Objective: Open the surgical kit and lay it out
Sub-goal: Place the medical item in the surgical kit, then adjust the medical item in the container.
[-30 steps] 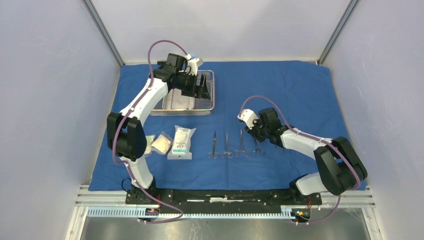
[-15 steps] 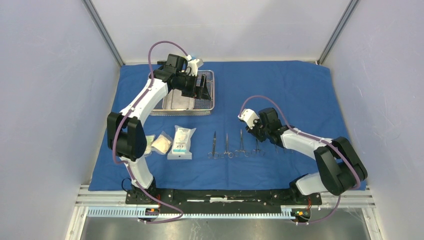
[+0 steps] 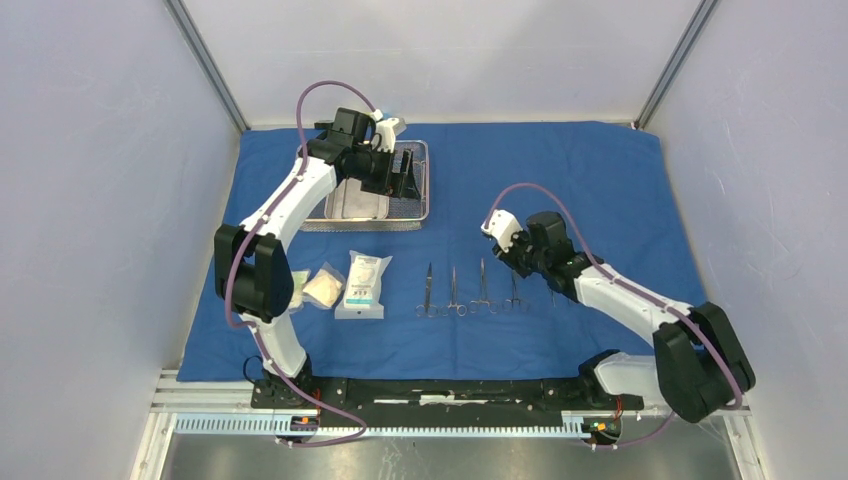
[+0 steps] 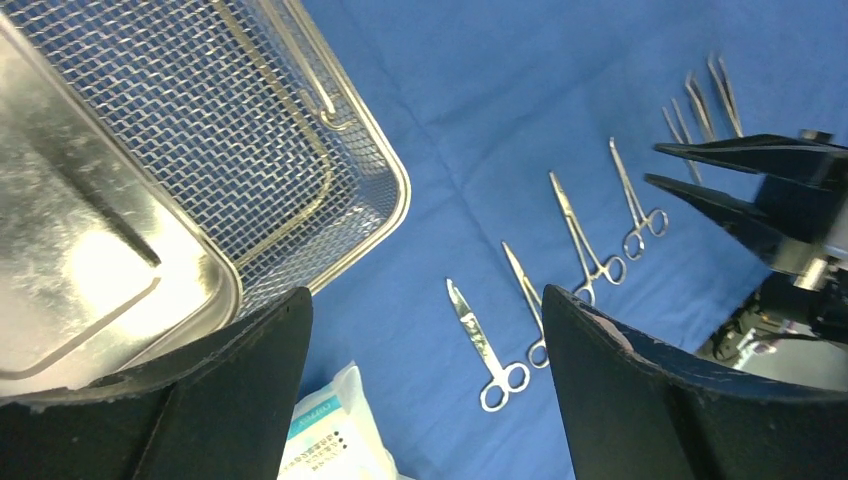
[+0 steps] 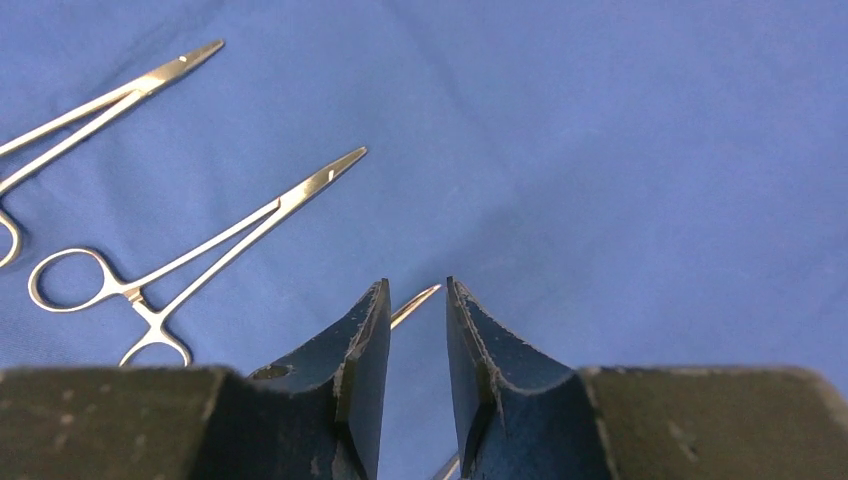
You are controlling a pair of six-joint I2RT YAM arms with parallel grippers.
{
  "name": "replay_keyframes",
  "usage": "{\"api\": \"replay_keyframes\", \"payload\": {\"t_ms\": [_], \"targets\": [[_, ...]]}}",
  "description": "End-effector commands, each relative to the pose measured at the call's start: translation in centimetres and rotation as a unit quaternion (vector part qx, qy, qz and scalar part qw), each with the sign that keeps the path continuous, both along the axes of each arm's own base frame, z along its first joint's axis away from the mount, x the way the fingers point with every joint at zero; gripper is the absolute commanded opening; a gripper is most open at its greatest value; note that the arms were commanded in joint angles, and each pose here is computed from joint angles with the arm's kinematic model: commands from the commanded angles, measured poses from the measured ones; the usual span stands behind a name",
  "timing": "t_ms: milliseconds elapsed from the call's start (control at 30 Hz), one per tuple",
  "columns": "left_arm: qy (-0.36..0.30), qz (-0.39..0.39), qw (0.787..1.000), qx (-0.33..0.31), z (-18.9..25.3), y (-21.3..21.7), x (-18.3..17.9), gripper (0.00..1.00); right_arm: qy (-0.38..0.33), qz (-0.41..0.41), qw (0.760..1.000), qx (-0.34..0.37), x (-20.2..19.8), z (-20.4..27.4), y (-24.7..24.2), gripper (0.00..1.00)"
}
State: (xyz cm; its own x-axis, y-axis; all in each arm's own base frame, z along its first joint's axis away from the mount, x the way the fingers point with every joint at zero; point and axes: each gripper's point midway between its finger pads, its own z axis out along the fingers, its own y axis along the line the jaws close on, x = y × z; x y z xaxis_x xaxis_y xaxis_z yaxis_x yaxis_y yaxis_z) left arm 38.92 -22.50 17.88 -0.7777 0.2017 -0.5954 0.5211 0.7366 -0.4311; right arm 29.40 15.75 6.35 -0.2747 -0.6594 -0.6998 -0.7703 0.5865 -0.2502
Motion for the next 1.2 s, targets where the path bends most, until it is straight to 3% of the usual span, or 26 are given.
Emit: {"api": "replay_keyframes", "payload": {"t_ms": [0,233,600,733,900,1167], "targets": [[-0.088,0.022,0.995,0.030,2.4,1.6,2.2,0.91,-0.065,-0.022,0.998,0.017,1.8,4.3,-0.4,0.35],[-0.149,0.117,0.979,0.076,4.0,6.1,6.2,1.00,-0.113,-0.119,0.986,0.033,5.4,8.9,-4.8,0.42],[-0.136,0.178,0.974,0.024,4.1,11.7,10.1,1.00,-0.153,-0.247,0.955,0.054,8.9,12.7,-13.3,0.79],[-0.124,0.152,0.978,0.067,3.1,13.0,11.0,1.00,-0.145,-0.265,0.951,0.068,8.7,12.0,-14.9,0.97],[-0.111,0.118,0.980,0.115,1.2,13.8,12.2,1.00,-0.132,-0.313,0.938,0.070,7.7,10.8,-18.5,0.98],[-0.092,0.084,0.984,0.124,-2.4,12.8,14.7,1.00,-0.095,-0.272,0.955,0.072,7.5,8.9,-17.9,0.98]]}}
